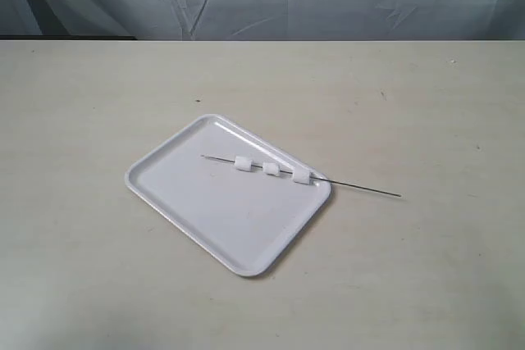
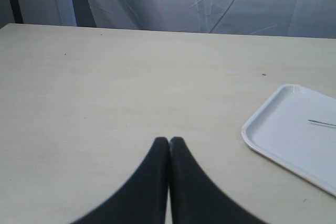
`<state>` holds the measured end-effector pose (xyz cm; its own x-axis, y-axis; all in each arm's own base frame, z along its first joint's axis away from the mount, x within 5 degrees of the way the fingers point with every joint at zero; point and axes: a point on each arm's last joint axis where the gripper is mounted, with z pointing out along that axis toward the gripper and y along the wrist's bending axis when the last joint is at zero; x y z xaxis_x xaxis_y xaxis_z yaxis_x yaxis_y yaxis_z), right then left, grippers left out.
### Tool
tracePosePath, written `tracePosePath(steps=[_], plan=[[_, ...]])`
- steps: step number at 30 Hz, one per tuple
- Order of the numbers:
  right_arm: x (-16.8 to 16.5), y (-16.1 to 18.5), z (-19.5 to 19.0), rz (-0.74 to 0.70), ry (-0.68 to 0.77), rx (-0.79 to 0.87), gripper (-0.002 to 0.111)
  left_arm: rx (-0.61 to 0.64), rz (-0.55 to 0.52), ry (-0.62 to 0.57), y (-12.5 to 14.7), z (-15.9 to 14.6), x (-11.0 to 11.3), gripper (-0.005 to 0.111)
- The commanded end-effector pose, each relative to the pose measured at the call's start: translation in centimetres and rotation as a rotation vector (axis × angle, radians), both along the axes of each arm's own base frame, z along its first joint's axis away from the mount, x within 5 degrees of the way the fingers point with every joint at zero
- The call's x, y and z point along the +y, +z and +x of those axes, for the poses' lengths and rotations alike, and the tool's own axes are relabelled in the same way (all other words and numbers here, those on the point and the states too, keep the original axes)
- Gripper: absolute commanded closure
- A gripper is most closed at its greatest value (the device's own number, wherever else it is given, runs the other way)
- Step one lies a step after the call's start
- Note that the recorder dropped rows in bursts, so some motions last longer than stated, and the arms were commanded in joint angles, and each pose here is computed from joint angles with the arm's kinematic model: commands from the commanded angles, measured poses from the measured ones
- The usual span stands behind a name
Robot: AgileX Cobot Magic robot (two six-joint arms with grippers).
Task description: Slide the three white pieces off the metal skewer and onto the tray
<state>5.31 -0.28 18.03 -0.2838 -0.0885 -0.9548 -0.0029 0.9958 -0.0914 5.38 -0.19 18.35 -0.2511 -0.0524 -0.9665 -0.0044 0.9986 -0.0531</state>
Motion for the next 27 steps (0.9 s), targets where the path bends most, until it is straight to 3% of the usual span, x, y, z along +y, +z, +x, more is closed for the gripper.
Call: tracePosePath(steps=[1, 14, 16, 22, 27], plan=[[0.0, 0.1, 0.0, -0.007, 0.002, -0.015, 0.108, -0.006, -0.004, 0.002, -0.1, 0.0, 0.0, 0.107], [0.0, 0.0, 0.0, -0.009, 0.002, -0.014, 0.108, -0.003, -0.004, 0.002, -0.1, 0.0, 0.0, 0.107], [0.0, 0.2, 0.0, -0.009, 0.004, -0.036, 0.108, -0.023, 0.039, 0.008, 0.1, 0.0, 0.2, 0.107], [0.4, 3.1, 0.3, -0.004, 0.042, -0.357, 0.108, -0.475, 0.054, 0.046, 4.2, 0.0, 0.4, 0.107], [0.5, 4.0, 0.2, -0.003, 0.053, -0.455, 0.108, -0.659, 0.057, 0.062, 5.8, -0.5, 0.5, 0.107]])
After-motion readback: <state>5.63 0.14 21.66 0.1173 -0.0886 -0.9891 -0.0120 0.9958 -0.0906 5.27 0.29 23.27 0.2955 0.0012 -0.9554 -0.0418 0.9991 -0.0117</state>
